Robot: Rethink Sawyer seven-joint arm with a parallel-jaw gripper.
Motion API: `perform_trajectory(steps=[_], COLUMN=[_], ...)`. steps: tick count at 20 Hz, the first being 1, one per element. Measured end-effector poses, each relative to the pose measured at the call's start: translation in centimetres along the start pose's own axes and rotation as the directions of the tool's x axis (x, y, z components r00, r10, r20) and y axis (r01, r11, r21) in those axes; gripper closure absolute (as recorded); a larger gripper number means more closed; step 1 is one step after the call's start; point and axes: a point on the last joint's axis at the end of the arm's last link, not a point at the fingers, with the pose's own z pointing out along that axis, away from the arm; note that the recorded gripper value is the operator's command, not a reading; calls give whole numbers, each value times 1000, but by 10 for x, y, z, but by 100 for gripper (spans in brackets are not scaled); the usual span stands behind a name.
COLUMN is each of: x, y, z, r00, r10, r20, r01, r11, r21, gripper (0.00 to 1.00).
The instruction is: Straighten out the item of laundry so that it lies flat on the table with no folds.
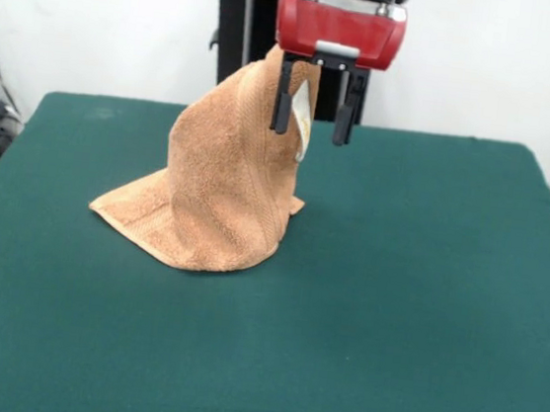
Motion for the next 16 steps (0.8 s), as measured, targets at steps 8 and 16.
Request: perform_trajectory(steps=[8, 16], x=[4, 7], y=[1, -1], z=[0, -1], r00=[1000, 1000], r10=[-3, -2], r20=[-6, -11], r01=[3, 2], r11=[1000, 1000], r21=[5, 10], gripper=[0, 0])
